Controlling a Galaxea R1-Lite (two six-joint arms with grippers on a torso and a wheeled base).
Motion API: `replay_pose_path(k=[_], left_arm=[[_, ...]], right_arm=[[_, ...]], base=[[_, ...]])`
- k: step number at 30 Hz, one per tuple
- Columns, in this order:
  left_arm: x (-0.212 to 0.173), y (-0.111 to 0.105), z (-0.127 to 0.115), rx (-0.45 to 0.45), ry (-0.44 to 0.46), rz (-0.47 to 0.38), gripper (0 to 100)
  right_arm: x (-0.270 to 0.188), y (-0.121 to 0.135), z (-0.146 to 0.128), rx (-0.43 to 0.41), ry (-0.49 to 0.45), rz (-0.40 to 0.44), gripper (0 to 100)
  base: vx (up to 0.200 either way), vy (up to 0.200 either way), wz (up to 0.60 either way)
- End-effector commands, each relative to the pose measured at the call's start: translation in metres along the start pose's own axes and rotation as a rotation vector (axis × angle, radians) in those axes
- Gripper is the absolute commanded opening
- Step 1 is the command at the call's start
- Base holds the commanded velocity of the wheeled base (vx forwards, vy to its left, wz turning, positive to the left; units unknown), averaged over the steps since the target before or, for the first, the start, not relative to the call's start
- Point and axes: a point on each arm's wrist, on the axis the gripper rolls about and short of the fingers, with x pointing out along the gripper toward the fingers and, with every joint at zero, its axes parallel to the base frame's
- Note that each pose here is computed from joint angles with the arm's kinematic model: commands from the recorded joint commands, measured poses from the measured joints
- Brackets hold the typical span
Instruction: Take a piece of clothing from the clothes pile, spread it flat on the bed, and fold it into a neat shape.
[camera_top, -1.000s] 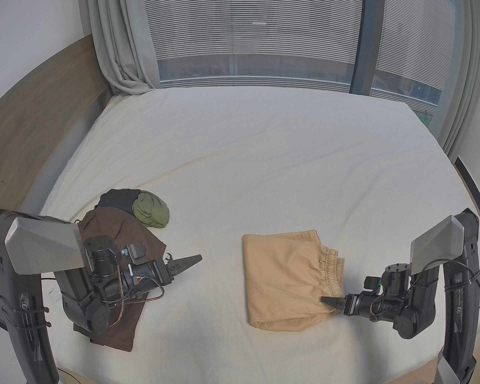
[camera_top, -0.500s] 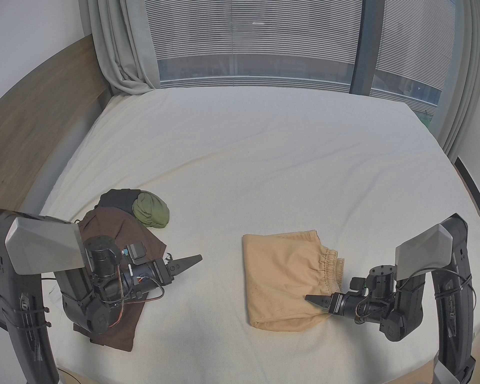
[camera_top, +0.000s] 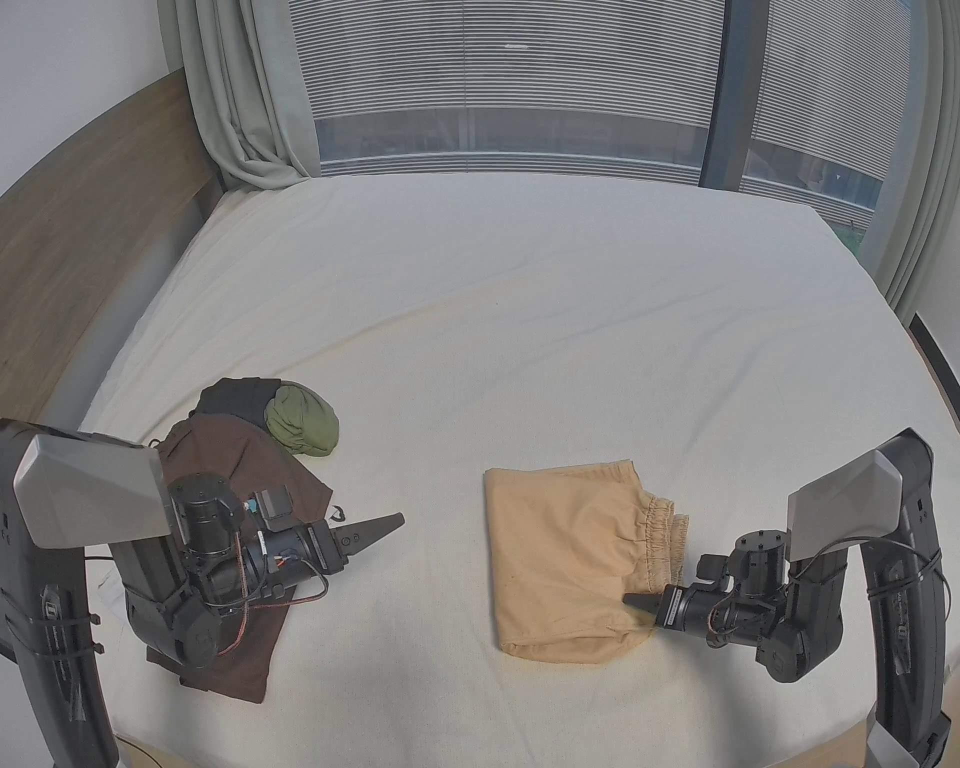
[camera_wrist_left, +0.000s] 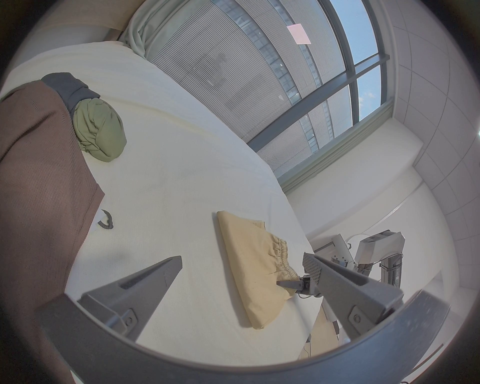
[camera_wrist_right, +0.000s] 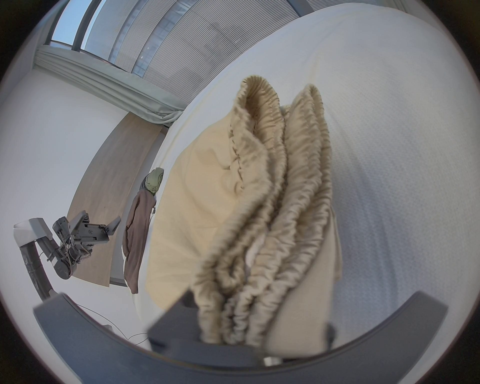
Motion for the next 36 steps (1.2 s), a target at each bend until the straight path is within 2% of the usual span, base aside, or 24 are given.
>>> replay_pose_path(k=[1, 8, 10, 13, 15, 32, 36], left_arm=[[0.000, 0.003, -0.002, 0.000, 0.007, 0.006, 100], [-0.001, 0.003, -0.001, 0.035, -0.001, 0.014, 100], [-0.003, 0.005, -0.001, 0.140, -0.004, 0.029, 100], [-0.010, 0.014, 0.003, 0.354, -0.016, 0.066, 100], [-0.013, 0.016, 0.005, 0.422, -0.017, 0.074, 100], [-0.017, 0.015, 0.003, 0.457, -0.008, 0.075, 100], [-0.017, 0.015, 0.004, 0.467, -0.012, 0.075, 100]], right_arm=[[0.000, 0.000, 0.000, -0.001, -0.001, 0.001, 0], [0.000, 0.000, -0.001, -0.003, 0.000, 0.002, 0], [0.000, 0.001, -0.001, -0.003, 0.003, 0.002, 0], [-0.001, 0.001, -0.001, -0.004, 0.004, 0.003, 0], [-0.001, 0.001, -0.002, -0.004, 0.005, 0.002, 0], [-0.004, 0.006, 0.001, -0.013, -0.001, 0.019, 0], [-0.016, 0.026, 0.012, -0.045, -0.014, 0.094, 0]], base=[[0.000, 0.000, 0.00], [0.000, 0.000, 0.00], [0.000, 0.000, 0.00], [0.000, 0.000, 0.00], [0.000, 0.000, 0.00], [0.000, 0.000, 0.00], [0.000, 0.000, 0.00]])
